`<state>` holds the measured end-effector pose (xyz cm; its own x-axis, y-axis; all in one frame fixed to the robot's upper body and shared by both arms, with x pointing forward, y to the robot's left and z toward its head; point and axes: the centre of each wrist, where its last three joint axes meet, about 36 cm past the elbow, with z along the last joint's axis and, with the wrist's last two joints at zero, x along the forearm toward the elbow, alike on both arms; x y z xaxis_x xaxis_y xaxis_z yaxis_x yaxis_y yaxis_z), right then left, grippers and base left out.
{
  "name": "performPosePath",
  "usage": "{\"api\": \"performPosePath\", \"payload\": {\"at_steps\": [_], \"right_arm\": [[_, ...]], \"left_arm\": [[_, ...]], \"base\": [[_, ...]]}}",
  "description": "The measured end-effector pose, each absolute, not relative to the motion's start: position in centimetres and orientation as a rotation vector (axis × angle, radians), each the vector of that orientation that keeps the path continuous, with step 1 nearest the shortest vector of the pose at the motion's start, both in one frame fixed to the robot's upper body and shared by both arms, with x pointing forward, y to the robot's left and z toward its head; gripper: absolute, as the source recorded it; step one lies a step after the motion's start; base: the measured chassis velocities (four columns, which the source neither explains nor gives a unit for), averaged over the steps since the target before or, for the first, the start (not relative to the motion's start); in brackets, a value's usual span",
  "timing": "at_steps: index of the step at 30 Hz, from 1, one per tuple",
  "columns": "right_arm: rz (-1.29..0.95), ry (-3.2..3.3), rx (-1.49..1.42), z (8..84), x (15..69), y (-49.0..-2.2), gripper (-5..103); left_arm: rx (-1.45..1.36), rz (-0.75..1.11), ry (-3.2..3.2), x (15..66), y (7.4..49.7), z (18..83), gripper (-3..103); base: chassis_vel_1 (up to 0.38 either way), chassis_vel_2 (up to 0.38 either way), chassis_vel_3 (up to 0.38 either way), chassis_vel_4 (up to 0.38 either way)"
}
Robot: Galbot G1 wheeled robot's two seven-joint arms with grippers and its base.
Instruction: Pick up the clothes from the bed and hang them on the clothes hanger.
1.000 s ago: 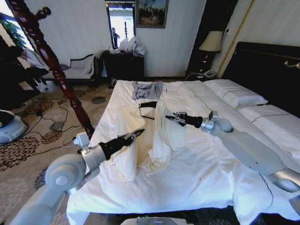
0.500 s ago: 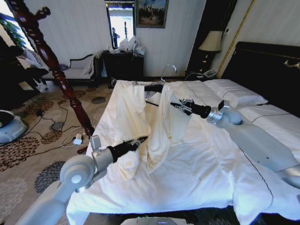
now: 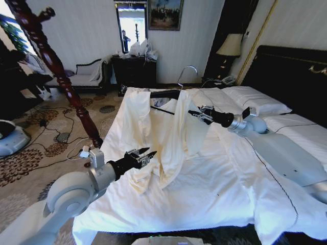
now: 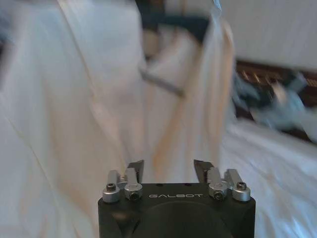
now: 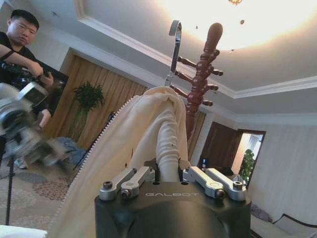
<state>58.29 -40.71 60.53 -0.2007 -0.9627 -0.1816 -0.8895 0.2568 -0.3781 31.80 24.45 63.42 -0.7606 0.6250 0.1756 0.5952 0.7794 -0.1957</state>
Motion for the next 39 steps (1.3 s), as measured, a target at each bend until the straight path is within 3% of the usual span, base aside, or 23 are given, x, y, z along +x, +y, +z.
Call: {"api": "performPosePath", "payload": {"at_steps": [1, 3, 6, 11, 21, 26, 30, 33, 35, 39], "right_arm": [[-0.266, 2.159, -1.695, 60.3, 58.2, -40.7, 19], [-0.264, 2.158, -1.699, 60.1, 58.2, -40.6, 19], [-0.263, 2.148, -1.712, 60.0, 58.2, -40.1, 19], [-0.262, 2.127, -1.735, 59.6, 58.3, -38.2, 19], [-0.282, 2.116, -1.772, 58.6, 58.8, -36.0, 19], [-0.283, 2.114, -1.784, 58.0, 59.1, -35.4, 19], [-0.283, 2.133, -1.797, 56.7, 59.3, -35.2, 19], [-0.287, 2.141, -1.797, 56.4, 59.3, -35.3, 19], [-0.289, 2.150, -1.799, 55.9, 59.4, -35.5, 19], [-0.290, 2.155, -1.802, 55.5, 59.5, -35.4, 19]], "left_arm": [[-0.918, 0.211, -2.783, 31.9, 24.7, 64.0, 69], [-0.892, 0.228, -2.816, 32.0, 25.0, 64.5, 69], [-0.847, 0.274, -2.864, 32.5, 25.5, 65.2, 85], [-0.772, 0.309, -2.872, 33.7, 25.8, 64.7, 98], [-0.717, 0.339, -2.906, 36.0, 26.6, 65.0, 103], [-0.746, 0.349, -2.910, 36.5, 26.7, 65.3, 90], [-0.790, 0.347, -2.911, 36.3, 26.6, 65.4, 69], [-0.797, 0.345, -2.912, 36.2, 26.7, 65.4, 64], [-0.810, 0.339, -2.918, 36.1, 26.6, 65.6, 53], [-0.832, 0.331, -2.928, 35.9, 26.5, 66.1, 42]], "base": [[0.000, 0.000, 0.000, 0.000], [0.000, 0.000, 0.000, 0.000], [0.000, 0.000, 0.000, 0.000], [0.000, 0.000, 0.000, 0.000], [0.000, 0.000, 0.000, 0.000], [0.000, 0.000, 0.000, 0.000], [0.000, 0.000, 0.000, 0.000], [0.000, 0.000, 0.000, 0.000], [0.000, 0.000, 0.000, 0.000], [0.000, 0.000, 0.000, 0.000]]}}
